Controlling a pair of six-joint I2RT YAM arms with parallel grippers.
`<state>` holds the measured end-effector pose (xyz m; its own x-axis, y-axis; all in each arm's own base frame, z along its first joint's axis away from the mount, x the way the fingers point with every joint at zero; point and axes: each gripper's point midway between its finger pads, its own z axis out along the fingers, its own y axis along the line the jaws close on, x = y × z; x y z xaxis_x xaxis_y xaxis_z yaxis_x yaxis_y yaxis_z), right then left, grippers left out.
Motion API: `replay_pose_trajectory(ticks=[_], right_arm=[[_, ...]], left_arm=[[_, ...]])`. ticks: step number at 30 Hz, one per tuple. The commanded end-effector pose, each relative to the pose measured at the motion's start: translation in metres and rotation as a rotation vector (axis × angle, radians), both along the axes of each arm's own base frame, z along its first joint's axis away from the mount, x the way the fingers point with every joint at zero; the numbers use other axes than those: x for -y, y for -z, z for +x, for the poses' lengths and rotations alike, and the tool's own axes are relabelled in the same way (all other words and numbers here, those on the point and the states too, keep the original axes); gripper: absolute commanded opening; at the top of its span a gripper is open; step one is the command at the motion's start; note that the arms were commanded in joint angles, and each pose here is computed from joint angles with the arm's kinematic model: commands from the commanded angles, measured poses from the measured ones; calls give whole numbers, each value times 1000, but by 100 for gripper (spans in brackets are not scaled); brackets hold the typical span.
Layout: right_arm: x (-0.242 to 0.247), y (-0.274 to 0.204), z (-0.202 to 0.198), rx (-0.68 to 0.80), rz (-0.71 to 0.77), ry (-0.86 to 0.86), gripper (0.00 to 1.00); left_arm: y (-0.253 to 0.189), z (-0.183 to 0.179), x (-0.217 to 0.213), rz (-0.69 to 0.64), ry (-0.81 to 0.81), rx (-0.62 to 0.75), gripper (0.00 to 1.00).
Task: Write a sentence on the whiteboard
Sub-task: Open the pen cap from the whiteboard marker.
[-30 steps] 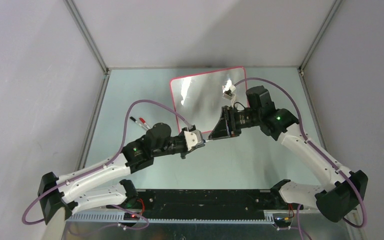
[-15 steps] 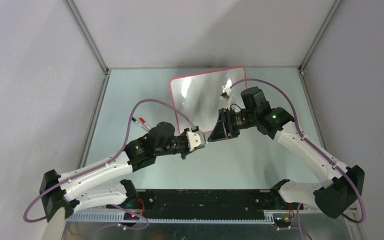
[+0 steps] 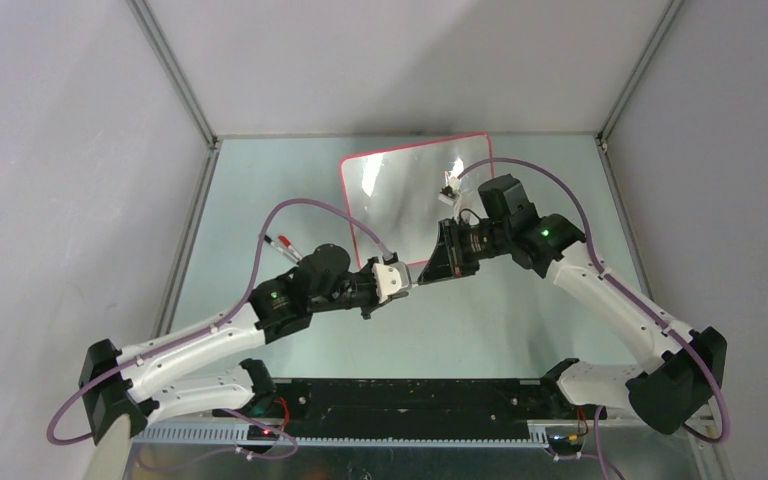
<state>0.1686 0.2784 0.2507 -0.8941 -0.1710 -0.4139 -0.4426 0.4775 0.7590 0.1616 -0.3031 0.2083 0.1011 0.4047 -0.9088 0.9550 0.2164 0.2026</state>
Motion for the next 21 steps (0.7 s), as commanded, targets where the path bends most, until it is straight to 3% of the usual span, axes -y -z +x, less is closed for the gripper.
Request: replay_pose_trajectory(ticks=[1, 9, 17, 21], right_arm=[[-12, -25, -9, 42, 69, -74, 0], [26, -34, 10, 59, 83, 3, 0], [56, -36, 17, 75, 60, 72, 0], [61, -34, 26, 90, 33, 135, 0]], left_arm=[[-31, 10, 9, -95, -21, 86, 0], [0, 24, -8, -79, -138, 115, 0], [53, 26, -31, 0, -243, 45, 0], [50, 43, -49, -37, -415, 33, 0]])
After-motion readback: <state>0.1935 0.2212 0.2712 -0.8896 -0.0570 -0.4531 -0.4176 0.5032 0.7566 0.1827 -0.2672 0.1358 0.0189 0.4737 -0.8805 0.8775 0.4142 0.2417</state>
